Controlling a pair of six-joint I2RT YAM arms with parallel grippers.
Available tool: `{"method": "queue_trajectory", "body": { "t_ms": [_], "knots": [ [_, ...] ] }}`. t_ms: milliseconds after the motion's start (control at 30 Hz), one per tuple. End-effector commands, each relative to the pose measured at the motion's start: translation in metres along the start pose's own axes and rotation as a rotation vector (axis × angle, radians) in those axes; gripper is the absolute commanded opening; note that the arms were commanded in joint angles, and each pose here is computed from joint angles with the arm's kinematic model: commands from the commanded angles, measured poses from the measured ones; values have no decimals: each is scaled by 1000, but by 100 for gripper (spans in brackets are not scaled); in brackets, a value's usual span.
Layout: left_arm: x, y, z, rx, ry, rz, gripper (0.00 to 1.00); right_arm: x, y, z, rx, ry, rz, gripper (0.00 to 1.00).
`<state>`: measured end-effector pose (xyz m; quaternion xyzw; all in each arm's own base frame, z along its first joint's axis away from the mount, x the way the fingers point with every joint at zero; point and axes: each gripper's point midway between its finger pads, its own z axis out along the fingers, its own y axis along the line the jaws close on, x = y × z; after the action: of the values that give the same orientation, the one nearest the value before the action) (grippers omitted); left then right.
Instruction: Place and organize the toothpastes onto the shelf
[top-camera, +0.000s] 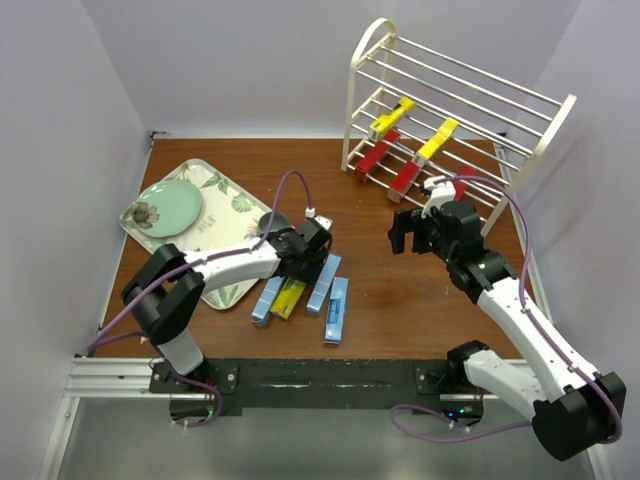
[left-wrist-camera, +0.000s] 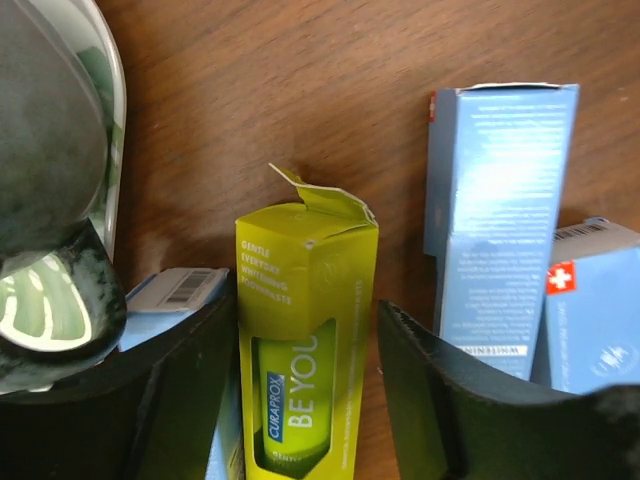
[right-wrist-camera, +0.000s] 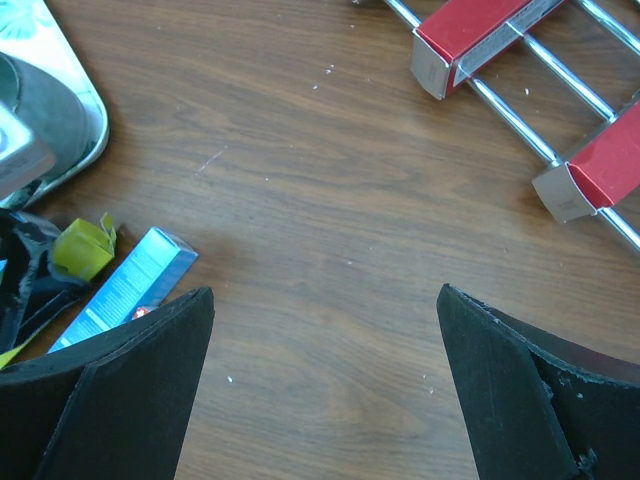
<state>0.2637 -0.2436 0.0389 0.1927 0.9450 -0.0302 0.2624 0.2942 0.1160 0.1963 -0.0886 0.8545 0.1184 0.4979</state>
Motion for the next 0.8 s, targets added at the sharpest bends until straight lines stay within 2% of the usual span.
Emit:
{"method": "queue_trajectory", "body": {
  "t_ms": [0,33,167,567,700,767],
  "knots": [
    [-9,5,0,-56,-10,-2,67,-21,3,-4,-12,-52,-33,98],
    [-10,6,1,-68,-15,-8,71,-21,3,-4,-12,-51,-33,98],
    [-14,6,2,-72,-24,-12,72,-20,3,-2,-11,-48,-36,98],
    [-8,-11,20,-8,25,-4,67,-20,6,0,-25,-43,-25,98],
    [-8,-16,27,-1,33,-8,62,-18,7,1,-29,-39,-16,98],
    [-11,-17,26,6,29,-10,55,-17,8,1,-33,-37,-5,98]
  ]
}}
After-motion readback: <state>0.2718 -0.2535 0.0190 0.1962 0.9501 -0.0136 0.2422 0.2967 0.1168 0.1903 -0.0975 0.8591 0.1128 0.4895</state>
